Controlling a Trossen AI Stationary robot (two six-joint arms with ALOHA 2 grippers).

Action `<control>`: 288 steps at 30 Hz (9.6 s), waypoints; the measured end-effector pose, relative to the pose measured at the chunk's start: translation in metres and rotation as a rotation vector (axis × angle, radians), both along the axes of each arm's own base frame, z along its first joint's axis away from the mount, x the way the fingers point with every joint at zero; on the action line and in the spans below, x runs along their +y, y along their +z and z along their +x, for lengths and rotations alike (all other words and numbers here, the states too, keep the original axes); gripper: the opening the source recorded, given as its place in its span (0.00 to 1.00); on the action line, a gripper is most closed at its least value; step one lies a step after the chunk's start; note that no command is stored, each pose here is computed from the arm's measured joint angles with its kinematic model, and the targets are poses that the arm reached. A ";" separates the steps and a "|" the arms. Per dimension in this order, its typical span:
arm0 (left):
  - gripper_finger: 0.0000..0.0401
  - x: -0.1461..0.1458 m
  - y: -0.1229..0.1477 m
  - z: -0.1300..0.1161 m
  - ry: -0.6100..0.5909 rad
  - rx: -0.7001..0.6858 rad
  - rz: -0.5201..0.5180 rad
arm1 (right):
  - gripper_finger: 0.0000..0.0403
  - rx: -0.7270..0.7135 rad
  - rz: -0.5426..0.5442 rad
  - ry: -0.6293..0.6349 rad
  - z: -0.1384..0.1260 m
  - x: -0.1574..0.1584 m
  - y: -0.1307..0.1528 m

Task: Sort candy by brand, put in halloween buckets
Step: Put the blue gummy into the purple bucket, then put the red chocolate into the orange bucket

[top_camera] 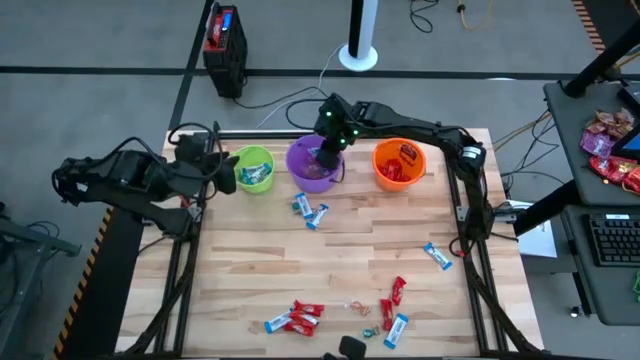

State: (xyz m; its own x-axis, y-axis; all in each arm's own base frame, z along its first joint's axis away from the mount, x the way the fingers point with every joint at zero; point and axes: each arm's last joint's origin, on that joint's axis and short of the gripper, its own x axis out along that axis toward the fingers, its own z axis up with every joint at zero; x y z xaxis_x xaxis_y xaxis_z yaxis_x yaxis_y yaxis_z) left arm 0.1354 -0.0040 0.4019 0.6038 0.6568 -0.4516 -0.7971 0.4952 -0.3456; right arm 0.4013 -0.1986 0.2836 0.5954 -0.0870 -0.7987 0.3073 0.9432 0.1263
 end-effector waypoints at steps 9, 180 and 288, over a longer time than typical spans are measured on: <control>0.38 0.003 0.000 -0.001 0.035 -0.030 -0.028 | 0.04 -0.033 -0.005 0.087 0.014 -0.008 -0.006; 0.28 -0.073 -0.099 0.167 -0.640 0.513 0.011 | 0.24 0.554 -0.062 -0.754 -0.138 0.034 -0.010; 0.00 -0.087 -0.082 0.135 -0.861 0.453 0.125 | 0.50 -0.531 0.088 0.216 -0.121 0.197 0.070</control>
